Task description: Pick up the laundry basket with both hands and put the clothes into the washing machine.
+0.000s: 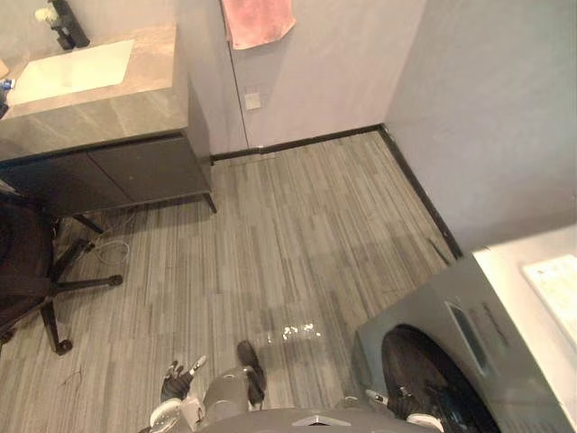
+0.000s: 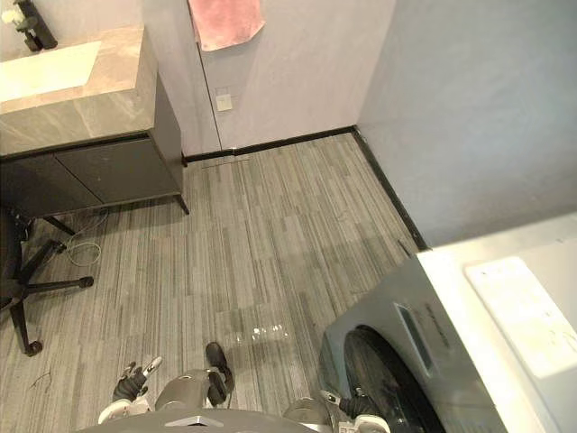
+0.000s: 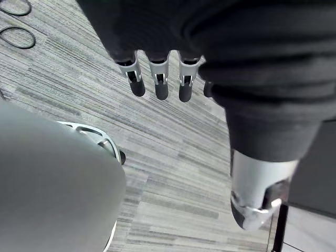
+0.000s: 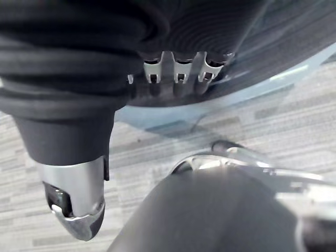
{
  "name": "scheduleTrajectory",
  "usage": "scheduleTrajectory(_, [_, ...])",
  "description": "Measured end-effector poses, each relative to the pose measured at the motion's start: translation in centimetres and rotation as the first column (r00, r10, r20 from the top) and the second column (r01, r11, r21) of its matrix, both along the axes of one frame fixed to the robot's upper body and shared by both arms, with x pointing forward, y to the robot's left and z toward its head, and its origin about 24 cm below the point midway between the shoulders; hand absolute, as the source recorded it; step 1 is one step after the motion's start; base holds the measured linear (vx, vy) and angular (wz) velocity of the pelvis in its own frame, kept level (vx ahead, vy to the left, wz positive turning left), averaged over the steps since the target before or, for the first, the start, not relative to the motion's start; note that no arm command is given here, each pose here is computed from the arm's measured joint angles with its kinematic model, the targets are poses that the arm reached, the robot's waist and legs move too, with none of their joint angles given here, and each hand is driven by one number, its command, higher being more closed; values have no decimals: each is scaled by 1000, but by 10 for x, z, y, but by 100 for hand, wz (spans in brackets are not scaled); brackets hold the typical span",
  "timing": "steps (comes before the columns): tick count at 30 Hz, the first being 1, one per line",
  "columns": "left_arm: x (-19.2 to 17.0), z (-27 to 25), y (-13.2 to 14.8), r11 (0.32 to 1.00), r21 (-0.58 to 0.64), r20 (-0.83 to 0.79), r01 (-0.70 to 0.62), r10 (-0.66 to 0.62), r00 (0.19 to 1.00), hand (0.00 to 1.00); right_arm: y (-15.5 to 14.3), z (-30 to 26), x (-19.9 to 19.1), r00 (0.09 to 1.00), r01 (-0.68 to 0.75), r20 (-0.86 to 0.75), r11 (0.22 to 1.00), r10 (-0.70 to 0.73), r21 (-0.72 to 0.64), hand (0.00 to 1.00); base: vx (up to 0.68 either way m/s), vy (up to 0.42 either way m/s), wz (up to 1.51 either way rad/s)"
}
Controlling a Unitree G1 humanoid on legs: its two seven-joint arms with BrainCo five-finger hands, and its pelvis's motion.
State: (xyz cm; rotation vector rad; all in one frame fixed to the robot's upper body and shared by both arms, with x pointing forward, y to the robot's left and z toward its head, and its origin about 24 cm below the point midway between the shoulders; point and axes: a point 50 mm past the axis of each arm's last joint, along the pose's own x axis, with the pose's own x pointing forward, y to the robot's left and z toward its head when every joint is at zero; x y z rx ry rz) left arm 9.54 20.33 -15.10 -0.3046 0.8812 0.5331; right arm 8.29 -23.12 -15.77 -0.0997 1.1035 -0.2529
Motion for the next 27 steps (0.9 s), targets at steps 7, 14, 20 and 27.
scheduleTrajectory(7, [2, 1, 7, 997, 34, -20, 75, -74, 997, 0, 10, 1, 3, 999, -7, 39, 1000, 6, 27, 0, 314, 227, 30])
scheduleTrajectory(14, [28, 10, -10, 976, 57, 61, 210, -214, 975, 0, 23, -1, -2, 998, -58, 34, 997, 56, 58, 0, 264, -17, 40])
scheduleTrajectory(20, [24, 7, -32, 967, 86, 33, 240, -243, 969, 0, 14, -3, -13, 997, -69, -21, 997, 70, 26, 0, 177, -146, 0])
scheduleTrajectory(27, [17, 1, -29, 975, 52, -1, 217, -217, 976, 0, 12, -5, -19, 995, -78, -55, 997, 78, 9, 0, 24, -53, -6])
